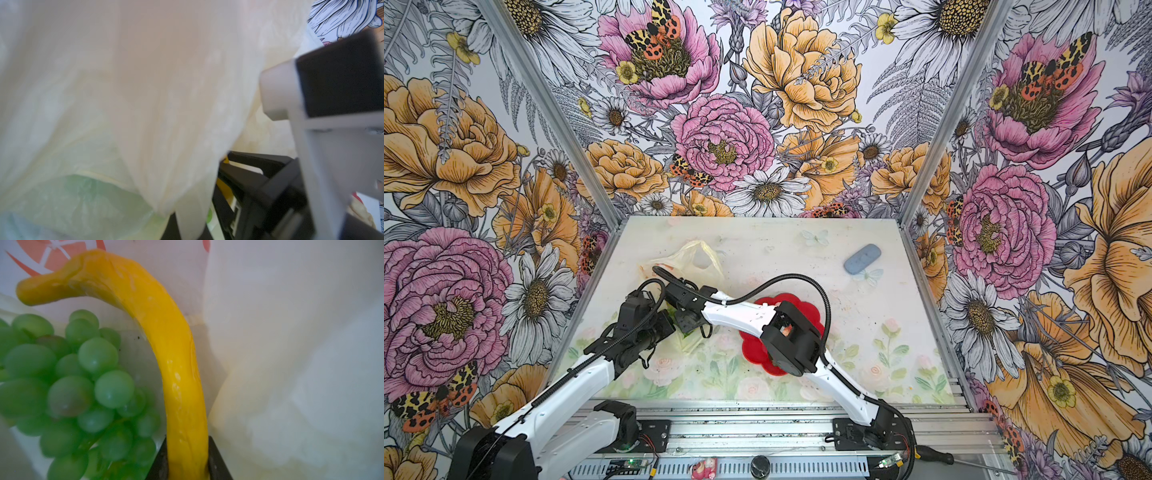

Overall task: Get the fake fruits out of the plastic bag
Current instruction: 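Lift the banana up out of the bag with the right gripper, then carry the banana over the red plate and lower it onto the fruit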

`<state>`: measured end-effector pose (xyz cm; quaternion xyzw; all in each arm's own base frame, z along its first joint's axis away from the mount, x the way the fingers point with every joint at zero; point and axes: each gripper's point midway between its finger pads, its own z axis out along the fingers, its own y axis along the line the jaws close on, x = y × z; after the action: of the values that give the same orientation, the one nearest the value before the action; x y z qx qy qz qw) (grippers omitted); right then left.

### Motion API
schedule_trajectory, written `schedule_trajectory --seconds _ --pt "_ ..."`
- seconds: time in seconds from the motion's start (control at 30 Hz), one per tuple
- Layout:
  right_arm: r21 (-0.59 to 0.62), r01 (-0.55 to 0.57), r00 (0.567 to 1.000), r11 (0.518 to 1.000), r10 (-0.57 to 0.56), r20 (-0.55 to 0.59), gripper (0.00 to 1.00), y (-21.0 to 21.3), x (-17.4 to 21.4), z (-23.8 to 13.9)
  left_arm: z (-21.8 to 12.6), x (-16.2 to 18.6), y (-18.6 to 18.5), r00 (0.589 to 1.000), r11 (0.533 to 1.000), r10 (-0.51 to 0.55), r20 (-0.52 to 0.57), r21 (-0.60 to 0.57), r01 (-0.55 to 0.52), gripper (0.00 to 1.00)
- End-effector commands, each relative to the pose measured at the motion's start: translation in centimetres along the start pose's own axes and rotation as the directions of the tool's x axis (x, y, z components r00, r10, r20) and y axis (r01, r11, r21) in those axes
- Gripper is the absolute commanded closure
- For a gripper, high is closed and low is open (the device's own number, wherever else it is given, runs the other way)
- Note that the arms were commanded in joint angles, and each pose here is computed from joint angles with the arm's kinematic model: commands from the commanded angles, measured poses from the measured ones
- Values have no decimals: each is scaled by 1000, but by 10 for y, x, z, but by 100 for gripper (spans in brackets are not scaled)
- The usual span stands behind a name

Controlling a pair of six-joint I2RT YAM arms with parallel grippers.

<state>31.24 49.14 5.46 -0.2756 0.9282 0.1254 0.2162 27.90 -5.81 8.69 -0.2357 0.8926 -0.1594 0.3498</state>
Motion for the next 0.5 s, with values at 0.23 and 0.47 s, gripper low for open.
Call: schedule_trajectory --seconds 0.23,0.47 --pt "-150 -69 978 986 96 184 89 -21 -19 -129 -3 -24 45 996 978 -64 58 -193 74 100" --pt "-106 -159 962 982 178 208 89 -85 5 -163 4 -36 44 994 983 -77 79 -163 89 100"
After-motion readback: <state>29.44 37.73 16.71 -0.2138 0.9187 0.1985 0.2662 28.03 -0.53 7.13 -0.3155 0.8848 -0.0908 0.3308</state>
